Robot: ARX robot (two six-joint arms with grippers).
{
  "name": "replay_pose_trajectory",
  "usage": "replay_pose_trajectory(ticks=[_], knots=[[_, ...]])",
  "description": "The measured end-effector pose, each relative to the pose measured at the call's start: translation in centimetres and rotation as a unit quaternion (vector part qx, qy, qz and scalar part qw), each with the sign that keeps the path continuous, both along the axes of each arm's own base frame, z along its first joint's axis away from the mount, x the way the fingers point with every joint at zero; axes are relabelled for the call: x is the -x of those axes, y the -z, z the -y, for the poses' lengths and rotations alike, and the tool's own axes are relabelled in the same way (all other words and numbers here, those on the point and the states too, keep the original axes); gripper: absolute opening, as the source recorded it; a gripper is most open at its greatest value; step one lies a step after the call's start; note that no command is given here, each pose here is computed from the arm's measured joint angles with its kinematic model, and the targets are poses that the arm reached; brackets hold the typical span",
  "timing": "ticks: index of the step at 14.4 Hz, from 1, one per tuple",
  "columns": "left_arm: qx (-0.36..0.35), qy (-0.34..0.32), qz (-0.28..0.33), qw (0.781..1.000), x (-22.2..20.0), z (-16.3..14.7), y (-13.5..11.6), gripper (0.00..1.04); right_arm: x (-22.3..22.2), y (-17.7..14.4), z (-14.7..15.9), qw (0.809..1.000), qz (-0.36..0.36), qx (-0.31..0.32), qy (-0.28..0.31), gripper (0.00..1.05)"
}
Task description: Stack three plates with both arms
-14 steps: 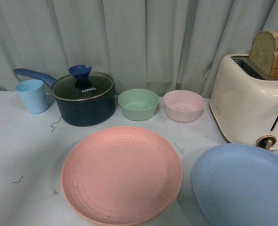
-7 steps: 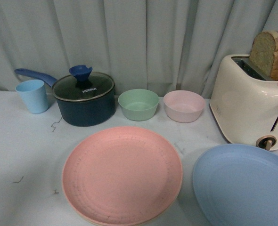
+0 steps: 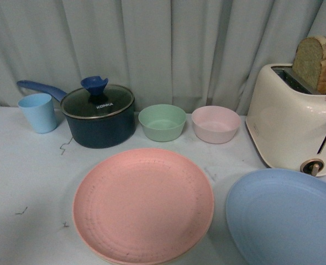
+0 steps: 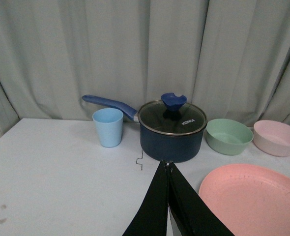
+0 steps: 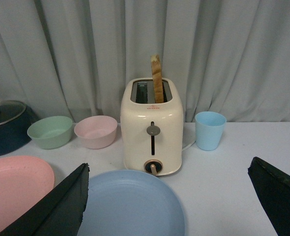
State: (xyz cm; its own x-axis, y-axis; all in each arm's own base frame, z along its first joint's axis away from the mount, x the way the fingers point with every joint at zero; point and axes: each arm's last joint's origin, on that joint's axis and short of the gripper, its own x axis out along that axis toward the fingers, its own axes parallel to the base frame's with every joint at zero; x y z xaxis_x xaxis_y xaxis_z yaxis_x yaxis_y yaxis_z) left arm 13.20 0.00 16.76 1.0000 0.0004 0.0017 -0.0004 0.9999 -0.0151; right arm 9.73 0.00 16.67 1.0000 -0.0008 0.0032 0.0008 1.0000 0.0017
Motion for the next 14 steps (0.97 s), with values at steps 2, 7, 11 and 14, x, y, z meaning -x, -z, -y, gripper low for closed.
replay_pose_trajectory(ticks=[2,7,11,14], knots=[[0.000,0.000,0.002,1.000,0.5,0.0,-0.1,0.02,0.0,0.0,0.0,1.000,0.000,0.000,0.000,0.98],[0.000,0.000,0.005,1.000,1.7,0.0,-0.3,0.02,0.0,0.0,0.0,1.000,0.000,0.000,0.000,0.98],[0.000,-0.001,0.005,1.000,3.5,0.0,-0.1,0.02,0.0,0.0,0.0,1.000,0.001,0.000,0.000,0.98],[0.000,0.000,-0.003,1.000,3.5,0.0,0.2,0.02,0.0,0.0,0.0,1.000,0.000,0.000,0.000,0.98]])
